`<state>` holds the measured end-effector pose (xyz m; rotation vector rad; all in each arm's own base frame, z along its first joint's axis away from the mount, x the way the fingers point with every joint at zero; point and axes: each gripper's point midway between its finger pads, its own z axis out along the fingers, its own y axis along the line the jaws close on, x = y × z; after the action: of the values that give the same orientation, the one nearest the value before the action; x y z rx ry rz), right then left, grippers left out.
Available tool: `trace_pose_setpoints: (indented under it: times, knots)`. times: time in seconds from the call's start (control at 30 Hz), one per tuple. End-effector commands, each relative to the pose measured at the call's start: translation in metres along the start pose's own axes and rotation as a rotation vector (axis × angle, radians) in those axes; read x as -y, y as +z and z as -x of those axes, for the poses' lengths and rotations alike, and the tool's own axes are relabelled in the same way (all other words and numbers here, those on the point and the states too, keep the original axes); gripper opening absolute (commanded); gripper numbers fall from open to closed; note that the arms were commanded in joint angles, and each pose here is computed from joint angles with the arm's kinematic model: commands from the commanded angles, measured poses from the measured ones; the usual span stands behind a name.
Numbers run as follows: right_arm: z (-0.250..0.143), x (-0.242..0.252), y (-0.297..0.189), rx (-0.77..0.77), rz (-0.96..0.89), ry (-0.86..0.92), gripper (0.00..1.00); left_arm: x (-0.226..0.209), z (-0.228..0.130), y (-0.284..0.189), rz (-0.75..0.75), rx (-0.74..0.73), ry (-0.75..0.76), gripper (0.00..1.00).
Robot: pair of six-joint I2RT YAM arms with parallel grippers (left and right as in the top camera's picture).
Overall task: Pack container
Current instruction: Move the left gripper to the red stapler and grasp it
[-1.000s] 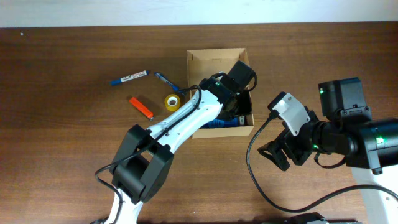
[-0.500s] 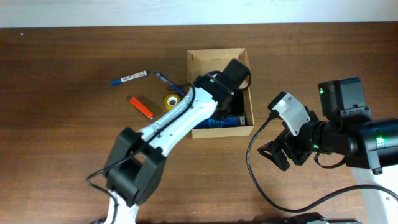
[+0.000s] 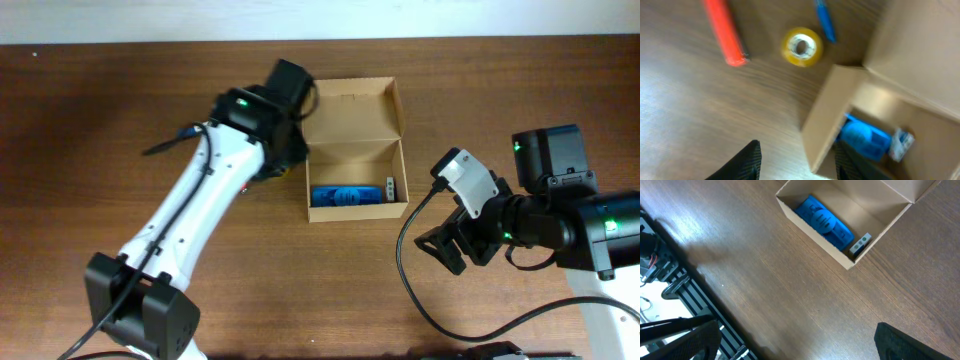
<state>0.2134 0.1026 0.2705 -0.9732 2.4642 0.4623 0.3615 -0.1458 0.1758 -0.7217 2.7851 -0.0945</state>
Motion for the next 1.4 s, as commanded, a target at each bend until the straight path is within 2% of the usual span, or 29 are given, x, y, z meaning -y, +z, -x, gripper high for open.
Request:
trace_pose_setpoints:
  times: [0.0,0.1,0.23,0.33,0.53,0.7,1.07,1.2,1.37]
  knots:
    - [0.000,-0.002,0.000,0.004,0.008,0.009,0.99,-0.028,0.022,-0.004,0.057,0.050,-0.179,0.47]
    - [0.000,-0.002,0.000,0.004,0.008,0.009,0.99,-0.062,0.041,0.013,0.113,0.059,-0.354,0.47]
    - [0.000,-0.002,0.000,0.004,0.008,0.009,0.99,-0.081,0.061,0.055,0.102,0.077,-0.443,0.47]
    - [0.000,-0.002,0.000,0.004,0.008,0.009,0.99,-0.084,0.065,0.085,0.126,0.063,-0.454,0.47]
    - [0.000,-0.002,0.000,0.004,0.008,0.009,0.99,-0.078,0.052,0.153,0.155,-0.055,-0.460,0.48]
    - [0.000,-0.002,0.000,0.004,0.008,0.009,0.99,-0.082,0.038,0.177,0.173,-0.144,-0.463,0.48]
    - [0.000,-0.002,0.000,0.004,0.008,0.009,0.99,-0.088,0.022,0.196,0.211,-0.213,-0.464,0.47]
    - [0.000,-0.002,0.000,0.004,0.008,0.009,0.99,-0.088,0.021,0.196,0.213,-0.215,-0.463,0.24]
    - [0.000,-0.002,0.000,0.004,0.008,0.009,0.99,-0.088,0.021,0.196,0.213,-0.215,-0.463,0.07]
